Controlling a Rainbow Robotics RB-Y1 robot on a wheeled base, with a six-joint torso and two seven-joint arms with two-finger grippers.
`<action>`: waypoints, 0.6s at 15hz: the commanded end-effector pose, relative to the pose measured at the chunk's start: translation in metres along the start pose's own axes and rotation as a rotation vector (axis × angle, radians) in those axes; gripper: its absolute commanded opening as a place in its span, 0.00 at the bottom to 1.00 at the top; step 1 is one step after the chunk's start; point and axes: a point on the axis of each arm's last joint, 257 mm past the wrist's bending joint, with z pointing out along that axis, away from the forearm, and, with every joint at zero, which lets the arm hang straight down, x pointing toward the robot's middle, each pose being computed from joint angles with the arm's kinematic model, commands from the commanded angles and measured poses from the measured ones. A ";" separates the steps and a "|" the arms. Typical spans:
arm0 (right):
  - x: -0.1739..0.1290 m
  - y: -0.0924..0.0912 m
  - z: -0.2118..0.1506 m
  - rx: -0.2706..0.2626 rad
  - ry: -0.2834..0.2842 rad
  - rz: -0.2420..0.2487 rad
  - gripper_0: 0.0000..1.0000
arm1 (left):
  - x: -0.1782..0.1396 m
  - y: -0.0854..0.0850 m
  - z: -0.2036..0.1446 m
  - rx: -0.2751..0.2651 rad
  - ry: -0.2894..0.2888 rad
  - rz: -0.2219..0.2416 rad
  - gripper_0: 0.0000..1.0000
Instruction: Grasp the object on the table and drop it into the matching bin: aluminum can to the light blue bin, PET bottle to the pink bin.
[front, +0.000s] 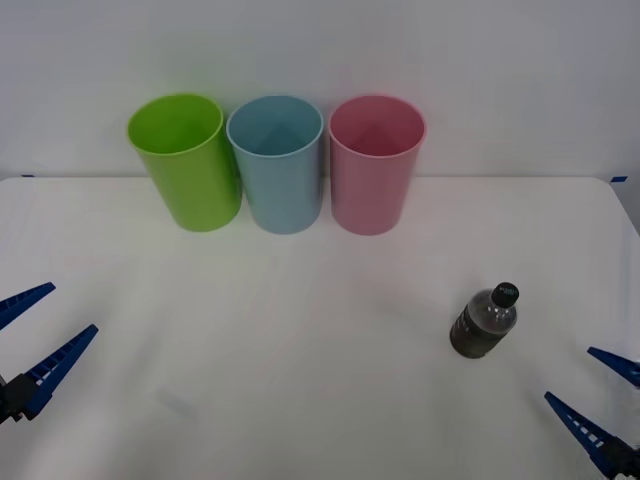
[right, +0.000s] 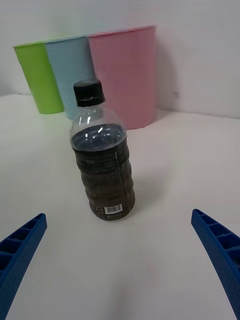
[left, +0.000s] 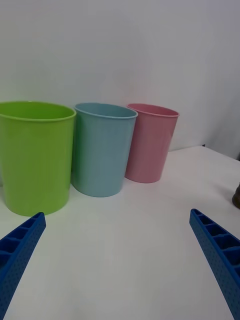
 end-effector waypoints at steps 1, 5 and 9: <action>0.008 0.000 0.014 -0.004 0.002 0.010 1.00 | 0.000 0.000 0.000 0.000 0.000 0.000 1.00; 0.014 0.002 0.035 -0.010 -0.002 0.011 1.00 | 0.000 0.000 0.000 0.000 0.000 0.000 1.00; 0.014 0.005 0.055 -0.002 -0.016 0.006 1.00 | 0.000 0.000 0.000 0.000 0.000 0.000 1.00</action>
